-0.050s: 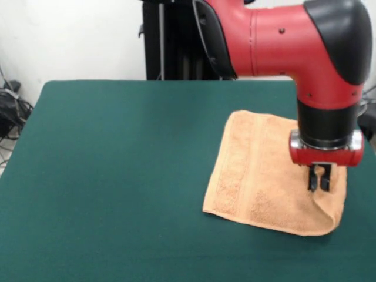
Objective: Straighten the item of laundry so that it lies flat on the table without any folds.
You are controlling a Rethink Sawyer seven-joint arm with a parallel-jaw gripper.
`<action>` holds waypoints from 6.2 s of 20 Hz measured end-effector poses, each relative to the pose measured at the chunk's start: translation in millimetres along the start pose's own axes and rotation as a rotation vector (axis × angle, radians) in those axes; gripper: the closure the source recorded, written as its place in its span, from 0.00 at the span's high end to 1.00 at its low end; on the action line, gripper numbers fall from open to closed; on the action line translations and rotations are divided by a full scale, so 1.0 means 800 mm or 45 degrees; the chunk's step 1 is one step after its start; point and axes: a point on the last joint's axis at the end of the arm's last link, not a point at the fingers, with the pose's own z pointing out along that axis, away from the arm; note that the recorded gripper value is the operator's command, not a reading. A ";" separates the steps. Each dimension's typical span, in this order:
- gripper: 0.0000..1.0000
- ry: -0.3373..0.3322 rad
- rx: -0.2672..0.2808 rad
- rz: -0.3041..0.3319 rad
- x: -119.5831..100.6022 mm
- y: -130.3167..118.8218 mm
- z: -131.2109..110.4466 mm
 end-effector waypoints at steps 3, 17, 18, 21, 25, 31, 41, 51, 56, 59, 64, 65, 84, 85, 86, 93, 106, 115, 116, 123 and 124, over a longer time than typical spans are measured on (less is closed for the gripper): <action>0.00 0.002 0.004 -0.001 -0.004 0.006 0.004; 0.00 0.011 -0.008 0.072 -0.014 0.057 0.009; 0.00 0.011 -0.007 0.079 -0.014 0.059 0.009; 0.00 0.006 -0.006 0.102 -0.015 0.069 0.006; 0.00 -0.002 -0.007 0.129 -0.018 0.081 0.002; 0.00 -0.008 -0.012 0.148 -0.023 0.083 -0.001; 0.00 0.002 -0.008 0.152 -0.021 0.080 0.009; 0.00 0.035 0.011 0.161 -0.010 0.068 0.034; 1.00 0.038 0.033 0.160 -0.008 0.062 0.041; 1.00 0.033 0.050 0.156 -0.008 0.057 0.041; 1.00 0.023 0.076 0.151 -0.008 0.053 0.039; 1.00 0.022 0.078 0.151 -0.008 0.053 0.039; 1.00 0.017 0.065 0.156 -0.015 0.061 0.022; 1.00 0.017 0.063 0.155 -0.017 0.062 0.018; 1.00 0.017 0.059 0.155 -0.019 0.064 0.011; 1.00 0.026 0.027 0.151 -0.037 0.078 -0.055; 1.00 -0.036 -0.019 0.192 -0.080 0.060 -0.152; 1.00 -0.116 -0.008 0.310 -0.103 -0.021 -0.136; 1.00 -0.124 -0.006 0.320 -0.105 -0.028 -0.135; 1.00 -0.170 0.030 0.414 -0.099 -0.095 -0.116; 1.00 -0.167 0.034 0.417 -0.097 -0.098 -0.114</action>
